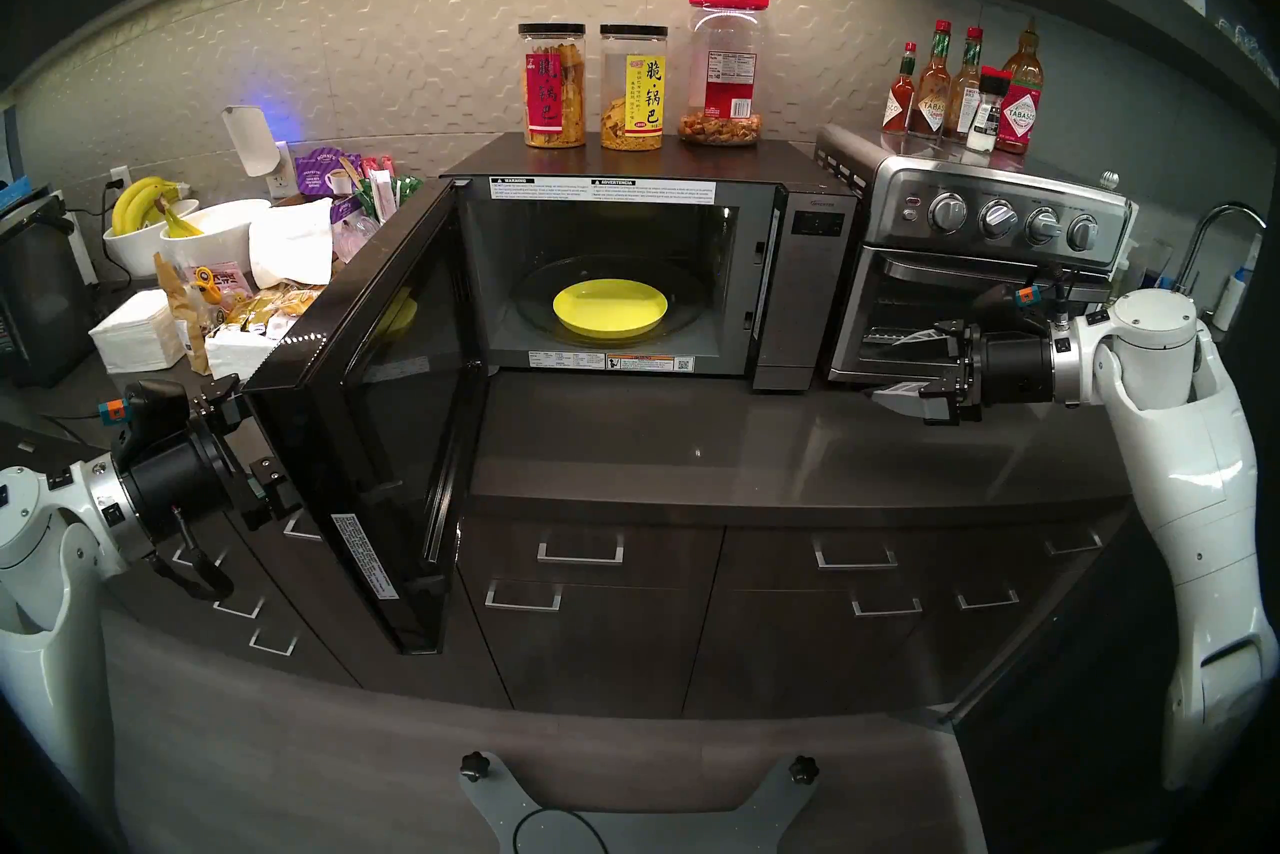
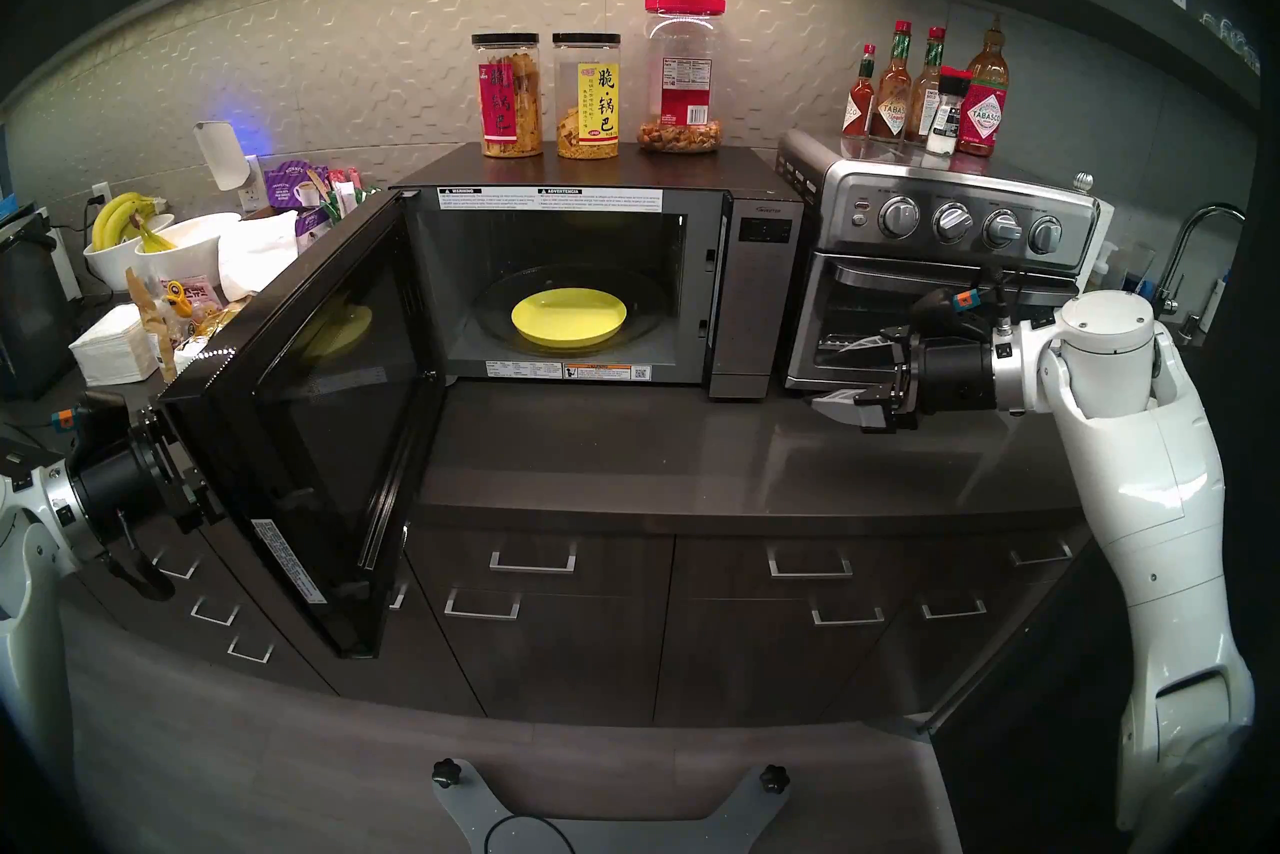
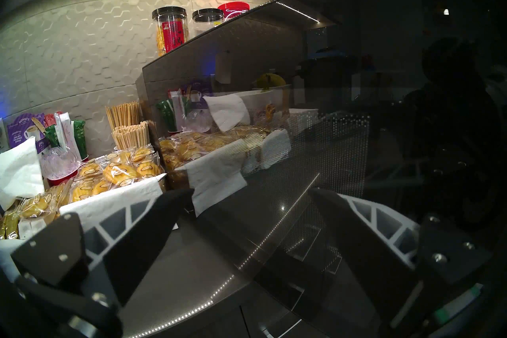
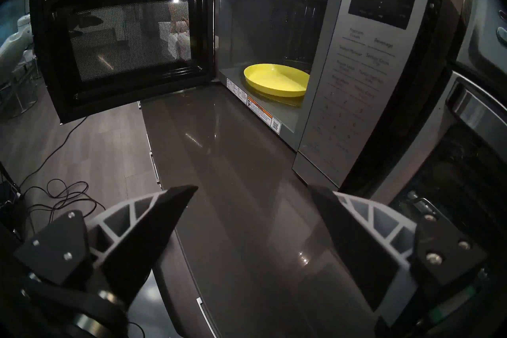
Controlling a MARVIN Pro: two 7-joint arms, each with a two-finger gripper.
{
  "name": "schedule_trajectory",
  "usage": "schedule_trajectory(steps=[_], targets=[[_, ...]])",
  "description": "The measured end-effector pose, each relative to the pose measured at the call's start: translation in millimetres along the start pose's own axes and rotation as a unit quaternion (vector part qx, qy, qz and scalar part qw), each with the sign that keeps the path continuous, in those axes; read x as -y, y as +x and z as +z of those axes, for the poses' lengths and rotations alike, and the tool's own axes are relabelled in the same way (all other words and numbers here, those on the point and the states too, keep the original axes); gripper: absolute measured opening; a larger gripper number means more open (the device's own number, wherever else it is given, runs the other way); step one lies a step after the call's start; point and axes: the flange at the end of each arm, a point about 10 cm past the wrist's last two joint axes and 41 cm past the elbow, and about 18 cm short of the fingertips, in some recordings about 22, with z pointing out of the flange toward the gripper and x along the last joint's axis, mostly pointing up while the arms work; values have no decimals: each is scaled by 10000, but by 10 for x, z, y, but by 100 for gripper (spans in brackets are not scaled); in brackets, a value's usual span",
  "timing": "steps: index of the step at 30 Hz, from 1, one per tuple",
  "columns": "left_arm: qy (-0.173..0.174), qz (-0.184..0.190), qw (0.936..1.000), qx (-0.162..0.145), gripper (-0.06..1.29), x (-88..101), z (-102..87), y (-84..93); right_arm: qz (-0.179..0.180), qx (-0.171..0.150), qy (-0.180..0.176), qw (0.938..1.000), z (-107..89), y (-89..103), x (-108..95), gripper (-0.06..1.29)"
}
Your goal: Open the microwave, put the plate inside, and close the door
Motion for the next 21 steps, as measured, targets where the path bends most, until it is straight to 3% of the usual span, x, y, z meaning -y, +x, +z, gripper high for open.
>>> schedule_trajectory(steps=[21], targets=[[55, -127, 9999, 4, 123, 77, -39, -27, -6, 3, -1, 10000, -5, 1, -1, 118]])
